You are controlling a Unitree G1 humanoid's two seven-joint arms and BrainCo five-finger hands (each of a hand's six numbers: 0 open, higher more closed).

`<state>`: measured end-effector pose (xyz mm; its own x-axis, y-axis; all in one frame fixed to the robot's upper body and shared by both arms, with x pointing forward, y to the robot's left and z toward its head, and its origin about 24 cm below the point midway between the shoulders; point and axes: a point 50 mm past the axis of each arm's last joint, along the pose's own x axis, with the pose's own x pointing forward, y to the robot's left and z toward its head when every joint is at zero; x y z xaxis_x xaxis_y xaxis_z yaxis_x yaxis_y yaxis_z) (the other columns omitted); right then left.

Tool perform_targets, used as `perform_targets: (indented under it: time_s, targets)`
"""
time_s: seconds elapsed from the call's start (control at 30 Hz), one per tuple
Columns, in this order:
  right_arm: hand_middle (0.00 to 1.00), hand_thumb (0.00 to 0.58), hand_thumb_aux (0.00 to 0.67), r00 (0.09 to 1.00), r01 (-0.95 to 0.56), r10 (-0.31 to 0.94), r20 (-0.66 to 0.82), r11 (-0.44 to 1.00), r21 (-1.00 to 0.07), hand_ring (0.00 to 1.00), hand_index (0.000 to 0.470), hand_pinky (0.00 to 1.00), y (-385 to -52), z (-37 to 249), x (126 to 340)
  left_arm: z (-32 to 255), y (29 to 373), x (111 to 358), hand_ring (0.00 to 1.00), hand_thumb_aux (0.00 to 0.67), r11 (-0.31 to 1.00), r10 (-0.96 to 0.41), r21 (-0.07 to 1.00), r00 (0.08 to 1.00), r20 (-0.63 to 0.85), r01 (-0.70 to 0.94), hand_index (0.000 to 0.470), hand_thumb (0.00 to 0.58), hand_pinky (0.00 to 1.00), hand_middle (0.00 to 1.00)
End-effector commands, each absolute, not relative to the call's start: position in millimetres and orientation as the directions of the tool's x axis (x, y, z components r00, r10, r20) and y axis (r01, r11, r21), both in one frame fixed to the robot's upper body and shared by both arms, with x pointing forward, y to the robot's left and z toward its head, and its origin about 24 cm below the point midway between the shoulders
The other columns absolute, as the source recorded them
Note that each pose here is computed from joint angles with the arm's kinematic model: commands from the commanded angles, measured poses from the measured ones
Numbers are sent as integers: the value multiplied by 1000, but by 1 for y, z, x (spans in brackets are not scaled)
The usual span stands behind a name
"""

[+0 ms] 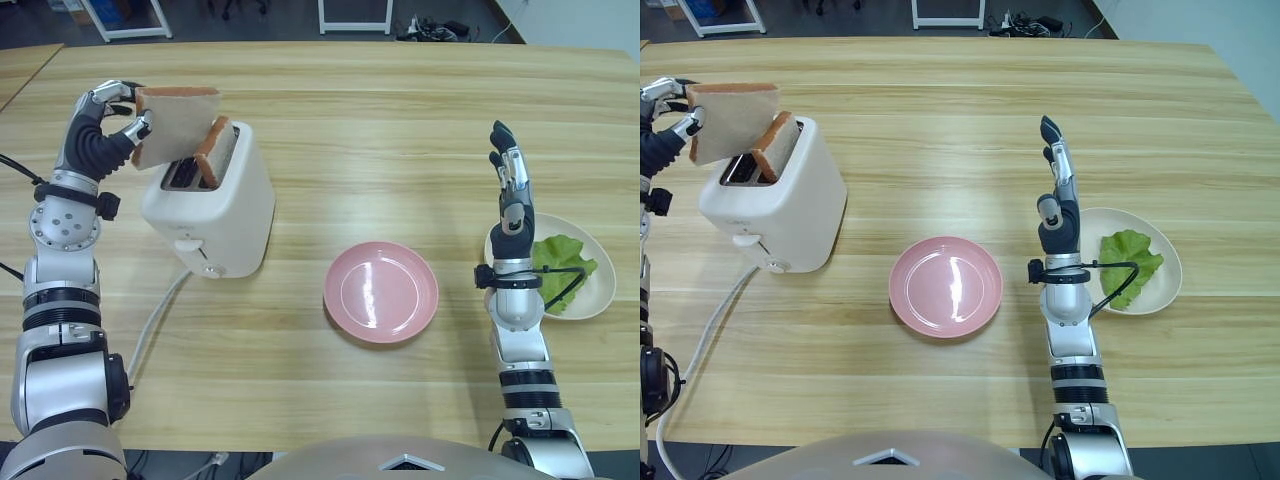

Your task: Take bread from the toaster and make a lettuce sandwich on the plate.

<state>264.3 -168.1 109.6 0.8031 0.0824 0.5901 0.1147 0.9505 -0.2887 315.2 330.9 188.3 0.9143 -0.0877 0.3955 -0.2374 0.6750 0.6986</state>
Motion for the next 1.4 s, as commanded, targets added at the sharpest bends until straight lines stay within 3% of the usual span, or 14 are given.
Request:
perform_targets:
  time_s: [0.03,0.43,0.6,0.77,0.93,1.0,1.13,1.23,1.4]
  targets:
    - [0,0,0,805,115,92,586,945,-306,0,0,0,-169,109,264,198,329,314,1000,670,719,-88,644,885,457,-261,470,580,1000,1000]
    - [0,0,0,802,113,94,590,946,-304,0,0,0,-168,109,265,231,347,303,1000,670,761,40,482,773,633,-434,470,580,1000,1000]
    - [0,0,0,800,130,82,594,943,-305,0,0,0,-174,111,264,241,348,297,1000,670,837,45,375,733,679,-398,470,580,1000,1000]
    - [0,0,0,802,172,53,595,933,-315,0,0,0,-186,113,264,249,323,290,1000,670,937,-74,285,683,726,-202,470,580,1000,1000]
    - [0,0,0,805,305,-23,593,873,-381,0,0,0,-222,118,261,239,254,290,1000,670,915,-386,366,644,661,173,470,580,1000,1000]
    - [0,0,0,807,386,-56,588,804,-453,0,0,0,-243,121,259,226,223,296,1000,670,858,-506,411,639,579,307,470,580,1000,1000]
    - [0,0,0,839,482,-37,543,515,-709,0,0,0,-277,119,252,191,164,309,1000,670,687,-720,494,593,361,533,470,580,1000,1000]
    - [0,0,0,898,434,-30,439,234,-870,0,0,0,-300,107,242,166,131,322,1000,670,555,-817,531,540,202,641,470,580,1000,1000]
    - [0,0,0,972,224,-46,229,-103,-969,0,0,0,-334,86,227,127,103,340,1000,670,354,-891,509,449,-72,784,470,580,1000,1000]
